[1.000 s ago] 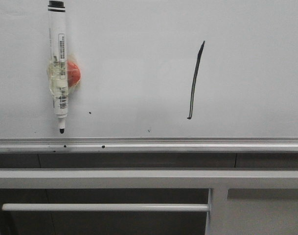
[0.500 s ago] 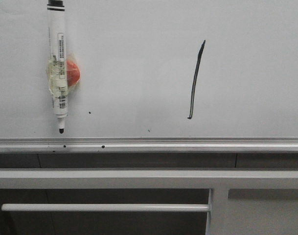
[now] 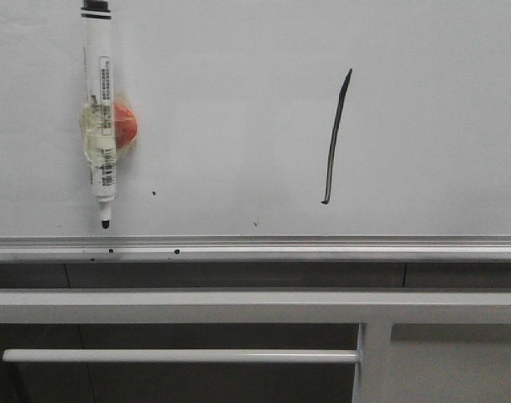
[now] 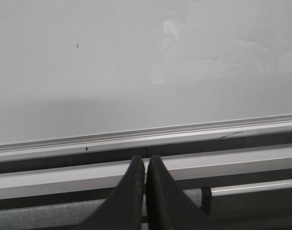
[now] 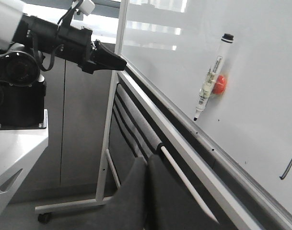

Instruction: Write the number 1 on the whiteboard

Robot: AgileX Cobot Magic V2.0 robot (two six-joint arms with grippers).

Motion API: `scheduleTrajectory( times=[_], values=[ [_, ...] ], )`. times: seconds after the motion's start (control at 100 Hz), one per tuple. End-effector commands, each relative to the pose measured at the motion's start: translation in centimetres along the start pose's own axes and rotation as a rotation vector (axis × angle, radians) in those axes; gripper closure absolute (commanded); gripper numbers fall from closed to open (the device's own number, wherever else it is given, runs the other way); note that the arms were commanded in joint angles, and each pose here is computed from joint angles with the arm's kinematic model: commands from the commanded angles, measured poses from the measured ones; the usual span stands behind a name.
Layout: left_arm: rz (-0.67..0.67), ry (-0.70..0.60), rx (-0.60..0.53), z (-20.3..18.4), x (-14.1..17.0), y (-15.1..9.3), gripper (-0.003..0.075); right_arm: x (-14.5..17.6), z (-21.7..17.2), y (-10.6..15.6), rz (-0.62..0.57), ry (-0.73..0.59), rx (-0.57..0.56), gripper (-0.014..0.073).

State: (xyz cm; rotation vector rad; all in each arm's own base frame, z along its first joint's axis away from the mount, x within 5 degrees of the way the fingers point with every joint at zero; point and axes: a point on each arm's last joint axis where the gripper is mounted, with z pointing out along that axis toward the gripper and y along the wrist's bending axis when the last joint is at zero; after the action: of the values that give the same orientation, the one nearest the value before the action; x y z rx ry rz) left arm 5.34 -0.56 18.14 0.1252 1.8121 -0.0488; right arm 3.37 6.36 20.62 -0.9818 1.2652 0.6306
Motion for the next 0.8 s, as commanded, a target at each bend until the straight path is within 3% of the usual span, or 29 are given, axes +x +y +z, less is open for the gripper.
scheduleTrajectory(
  times=[0.0, 0.27, 0.39, 0.49, 0.68, 0.79],
  values=[
    [-0.012, -0.090, 0.001, -0.1, -0.5, 0.0, 0.0741, 0.2, 0.1, 0.4, 0.004, -0.029, -0.028, 0.0659],
    [-0.012, -0.090, 0.001, -0.1, -0.5, 0.0, 0.0741, 0.8, 0.1, 0.2, -0.007, 0.027, -0.009, 0.0659],
    [-0.012, -0.090, 0.001, -0.1, -0.5, 0.0, 0.0741, 1.0, 0.1, -0.2, 0.249, 0.048, 0.042, 0.0659],
    [-0.012, -0.090, 0.001, -0.1, -0.5, 0.0, 0.0741, 0.8, 0.1, -0.4, 0.332, 0.019, 0.065, 0.0659],
    [-0.012, -0.090, 0.001, -0.1, -0.5, 0.0, 0.0741, 0.7, 0.1, -0.8, 0.269, 0.013, 0.107, 0.0659],
    [-0.012, -0.090, 0.001, -0.1, -0.5, 0.0, 0.0741, 1.2, 0.0, -1.3, 0.271, 0.052, 0.189, 0.0659]
  ],
)
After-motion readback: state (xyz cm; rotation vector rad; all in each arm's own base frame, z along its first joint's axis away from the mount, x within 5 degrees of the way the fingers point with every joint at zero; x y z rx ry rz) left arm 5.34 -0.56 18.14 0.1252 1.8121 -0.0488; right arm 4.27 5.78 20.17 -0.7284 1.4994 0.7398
